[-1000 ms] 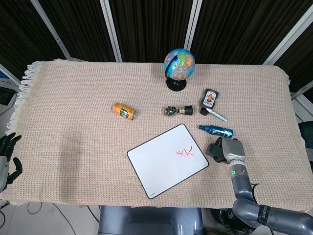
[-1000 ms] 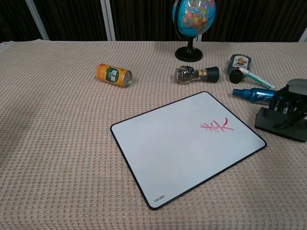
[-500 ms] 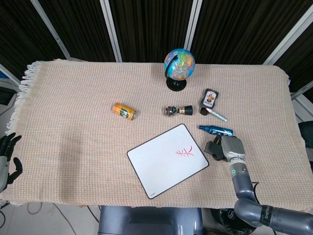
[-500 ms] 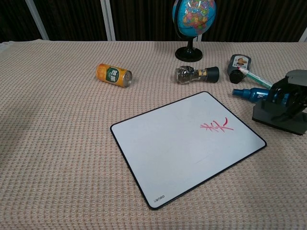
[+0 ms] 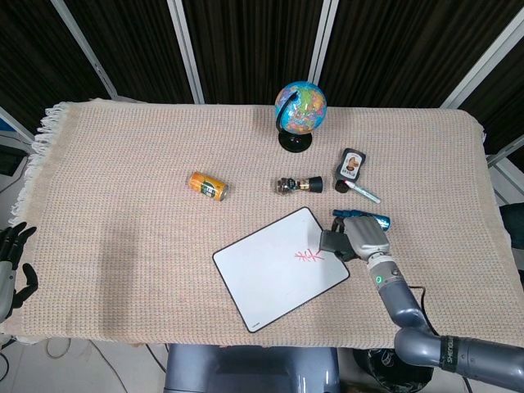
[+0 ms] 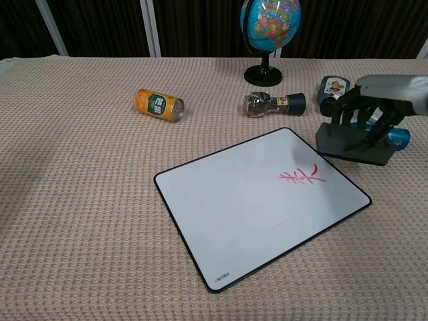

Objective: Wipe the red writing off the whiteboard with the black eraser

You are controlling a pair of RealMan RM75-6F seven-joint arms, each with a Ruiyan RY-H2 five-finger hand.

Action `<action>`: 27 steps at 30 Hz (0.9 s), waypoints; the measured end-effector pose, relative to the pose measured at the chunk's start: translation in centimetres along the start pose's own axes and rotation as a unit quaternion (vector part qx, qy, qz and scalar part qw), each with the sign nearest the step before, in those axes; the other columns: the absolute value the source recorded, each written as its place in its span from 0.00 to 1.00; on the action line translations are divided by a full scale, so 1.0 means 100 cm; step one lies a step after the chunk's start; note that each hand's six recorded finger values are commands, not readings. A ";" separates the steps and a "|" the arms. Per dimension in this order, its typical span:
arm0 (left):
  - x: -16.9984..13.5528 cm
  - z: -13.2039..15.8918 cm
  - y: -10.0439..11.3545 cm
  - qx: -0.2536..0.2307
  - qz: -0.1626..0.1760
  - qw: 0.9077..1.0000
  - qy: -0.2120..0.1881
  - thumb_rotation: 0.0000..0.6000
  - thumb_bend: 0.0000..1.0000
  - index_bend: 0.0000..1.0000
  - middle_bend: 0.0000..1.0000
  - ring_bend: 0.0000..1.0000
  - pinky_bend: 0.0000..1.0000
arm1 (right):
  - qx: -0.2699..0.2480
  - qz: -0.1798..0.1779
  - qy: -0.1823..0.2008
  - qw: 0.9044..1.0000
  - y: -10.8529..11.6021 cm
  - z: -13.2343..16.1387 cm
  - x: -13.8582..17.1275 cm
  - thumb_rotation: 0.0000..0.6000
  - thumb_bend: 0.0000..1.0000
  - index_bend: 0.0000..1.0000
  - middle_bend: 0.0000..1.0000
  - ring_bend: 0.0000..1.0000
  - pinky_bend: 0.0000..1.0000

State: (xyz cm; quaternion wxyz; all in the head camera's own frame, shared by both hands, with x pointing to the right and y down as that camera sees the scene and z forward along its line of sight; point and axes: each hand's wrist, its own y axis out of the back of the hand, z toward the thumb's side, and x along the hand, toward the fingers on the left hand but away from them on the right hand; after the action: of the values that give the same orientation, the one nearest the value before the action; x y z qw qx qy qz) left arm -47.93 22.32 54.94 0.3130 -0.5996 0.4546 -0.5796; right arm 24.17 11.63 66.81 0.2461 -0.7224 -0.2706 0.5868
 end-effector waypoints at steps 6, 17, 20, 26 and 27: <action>0.000 0.000 0.000 -0.001 -0.001 1.000 0.001 1.00 0.74 0.12 0.05 0.00 0.00 | 0.009 -0.007 0.037 0.999 -0.008 0.028 -0.009 1.00 0.38 0.51 0.49 0.46 0.26; 0.001 0.000 0.000 -0.003 -0.002 1.000 0.001 1.00 0.74 0.12 0.05 0.00 0.00 | 0.027 -0.007 0.080 0.996 -0.020 0.073 -0.025 1.00 0.38 0.51 0.49 0.46 0.26; 0.001 0.000 0.000 -0.004 -0.002 1.000 0.001 1.00 0.74 0.12 0.05 0.00 0.00 | 0.053 -0.019 0.086 0.995 -0.021 0.078 -0.030 1.00 0.38 0.52 0.49 0.46 0.26; 0.001 0.000 0.000 -0.004 -0.002 1.000 0.002 1.00 0.74 0.12 0.05 0.00 0.00 | 0.086 -0.026 0.105 0.990 -0.027 0.090 -0.037 1.00 0.38 0.52 0.49 0.46 0.26; 0.001 0.000 0.000 -0.005 -0.002 1.000 0.002 1.00 0.74 0.12 0.05 0.00 0.00 | 0.087 -0.025 0.107 0.990 -0.028 0.091 -0.038 1.00 0.38 0.52 0.49 0.46 0.26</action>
State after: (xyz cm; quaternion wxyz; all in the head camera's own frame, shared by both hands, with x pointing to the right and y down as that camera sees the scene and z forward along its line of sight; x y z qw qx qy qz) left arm -47.98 22.22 54.97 0.3080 -0.6006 0.4567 -0.5794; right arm 14.29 11.49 69.69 0.3507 -0.7496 -0.2087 0.5211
